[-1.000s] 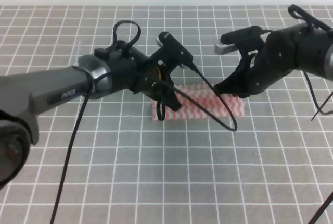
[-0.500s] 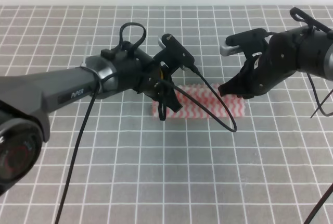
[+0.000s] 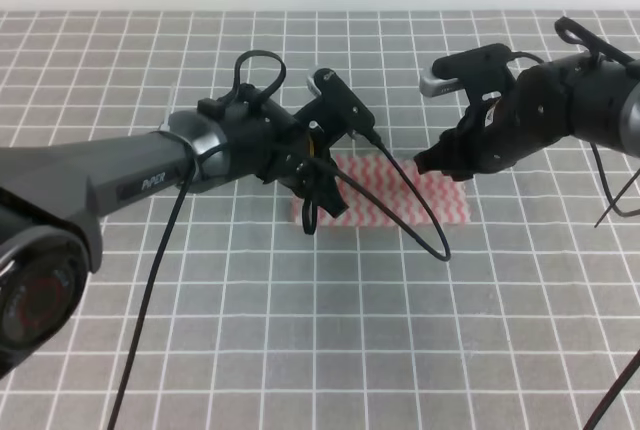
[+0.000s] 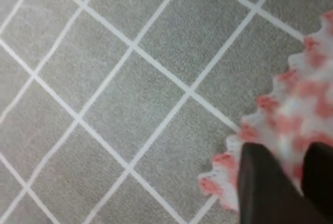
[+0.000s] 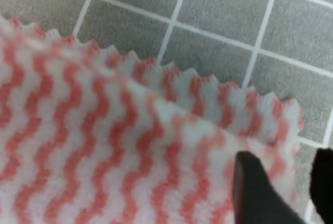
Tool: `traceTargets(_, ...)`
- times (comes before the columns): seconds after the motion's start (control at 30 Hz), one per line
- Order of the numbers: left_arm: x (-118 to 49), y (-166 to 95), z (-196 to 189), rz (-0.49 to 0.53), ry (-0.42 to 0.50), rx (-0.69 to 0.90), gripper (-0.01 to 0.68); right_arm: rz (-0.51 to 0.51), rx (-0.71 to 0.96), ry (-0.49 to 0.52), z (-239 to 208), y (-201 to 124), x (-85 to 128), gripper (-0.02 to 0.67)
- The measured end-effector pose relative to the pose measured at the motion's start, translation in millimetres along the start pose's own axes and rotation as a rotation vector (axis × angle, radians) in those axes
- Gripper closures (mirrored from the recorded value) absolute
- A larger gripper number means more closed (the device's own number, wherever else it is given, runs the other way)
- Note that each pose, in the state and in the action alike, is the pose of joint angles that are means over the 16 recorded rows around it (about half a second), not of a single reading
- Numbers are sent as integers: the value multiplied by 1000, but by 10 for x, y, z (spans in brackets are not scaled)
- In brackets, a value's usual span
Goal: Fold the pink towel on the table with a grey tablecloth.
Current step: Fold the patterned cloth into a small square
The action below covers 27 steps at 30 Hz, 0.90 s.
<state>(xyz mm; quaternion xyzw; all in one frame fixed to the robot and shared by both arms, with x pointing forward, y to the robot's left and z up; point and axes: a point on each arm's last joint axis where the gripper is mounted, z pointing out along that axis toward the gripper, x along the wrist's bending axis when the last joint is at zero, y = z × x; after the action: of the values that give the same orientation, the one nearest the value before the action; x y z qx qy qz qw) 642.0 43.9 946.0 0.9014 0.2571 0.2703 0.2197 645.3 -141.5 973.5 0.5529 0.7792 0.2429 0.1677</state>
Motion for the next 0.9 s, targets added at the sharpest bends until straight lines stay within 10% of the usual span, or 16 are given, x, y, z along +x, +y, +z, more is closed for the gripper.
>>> traceTargets(0.4, 232, -48, -43, -96, 105, 1, 377, 52, 50, -9, -21, -39, -81, 377)
traceTargets(0.9, 144, 59, -334, -286, 5, 25, 629, 166, 129, 31, -32, -105, -87, 350)
